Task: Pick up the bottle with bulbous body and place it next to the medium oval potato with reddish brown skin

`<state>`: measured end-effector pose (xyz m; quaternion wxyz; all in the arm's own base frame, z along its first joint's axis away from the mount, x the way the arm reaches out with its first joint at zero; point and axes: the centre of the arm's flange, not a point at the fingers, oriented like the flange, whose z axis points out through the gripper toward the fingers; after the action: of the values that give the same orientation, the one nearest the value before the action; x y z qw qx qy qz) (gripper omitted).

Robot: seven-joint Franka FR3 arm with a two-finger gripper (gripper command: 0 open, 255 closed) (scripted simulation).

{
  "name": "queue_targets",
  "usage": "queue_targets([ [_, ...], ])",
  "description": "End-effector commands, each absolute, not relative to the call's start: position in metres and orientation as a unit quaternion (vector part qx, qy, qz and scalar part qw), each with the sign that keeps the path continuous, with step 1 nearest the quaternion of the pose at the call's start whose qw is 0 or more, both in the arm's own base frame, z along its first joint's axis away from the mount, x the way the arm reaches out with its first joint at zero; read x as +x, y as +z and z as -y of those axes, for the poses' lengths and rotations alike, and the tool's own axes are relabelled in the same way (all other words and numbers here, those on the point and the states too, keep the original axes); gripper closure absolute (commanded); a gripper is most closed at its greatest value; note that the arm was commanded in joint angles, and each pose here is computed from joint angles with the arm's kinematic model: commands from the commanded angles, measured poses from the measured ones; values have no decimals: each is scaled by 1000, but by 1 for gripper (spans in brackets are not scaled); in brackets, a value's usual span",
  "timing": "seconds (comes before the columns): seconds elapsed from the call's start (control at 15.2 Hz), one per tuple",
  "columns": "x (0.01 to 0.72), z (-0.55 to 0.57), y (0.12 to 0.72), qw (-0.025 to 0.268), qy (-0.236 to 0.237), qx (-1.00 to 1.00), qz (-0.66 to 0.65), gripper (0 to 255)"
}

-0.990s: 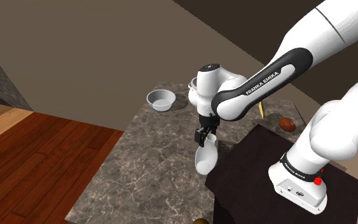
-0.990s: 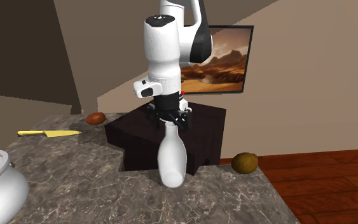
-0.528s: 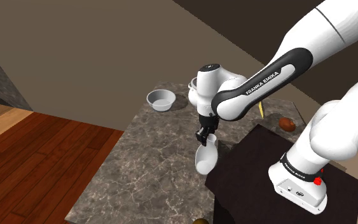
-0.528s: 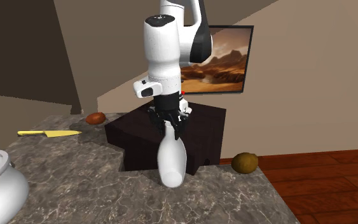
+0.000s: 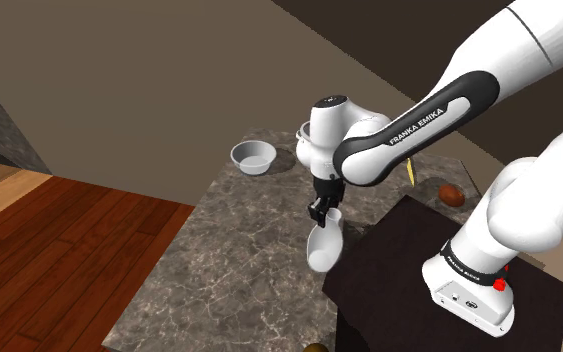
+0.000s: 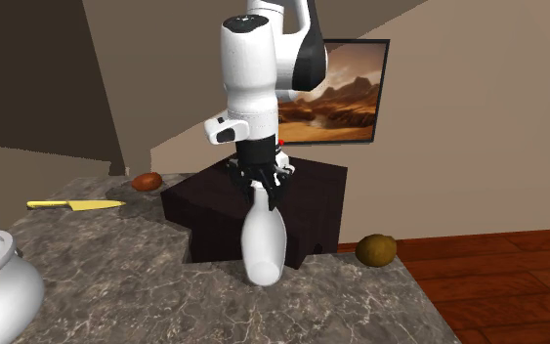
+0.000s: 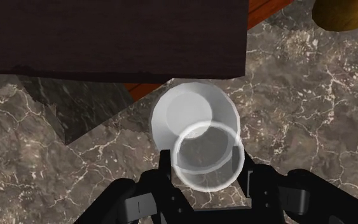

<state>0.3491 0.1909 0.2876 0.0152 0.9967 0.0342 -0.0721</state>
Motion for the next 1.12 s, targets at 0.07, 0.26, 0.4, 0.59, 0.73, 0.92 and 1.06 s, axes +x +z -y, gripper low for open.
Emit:
queue_targets([
  [0.07, 349, -191, 303, 15, -72, 997, -34, 255],
  [0.26, 349, -191, 319, 15, -72, 997, -34, 255],
  [0.4, 349, -191, 329, 15, -72, 997, -34, 255],
  [0.59, 349, -191, 345, 15, -72, 997, -34, 255],
  [0.73, 349, -191, 356, 15, -72, 997, -34, 255],
  [0.92, 349, -191, 372, 15, -72, 997, -34, 255],
  [1.06, 349, -191, 382, 15, -72, 997, -34, 255],
])
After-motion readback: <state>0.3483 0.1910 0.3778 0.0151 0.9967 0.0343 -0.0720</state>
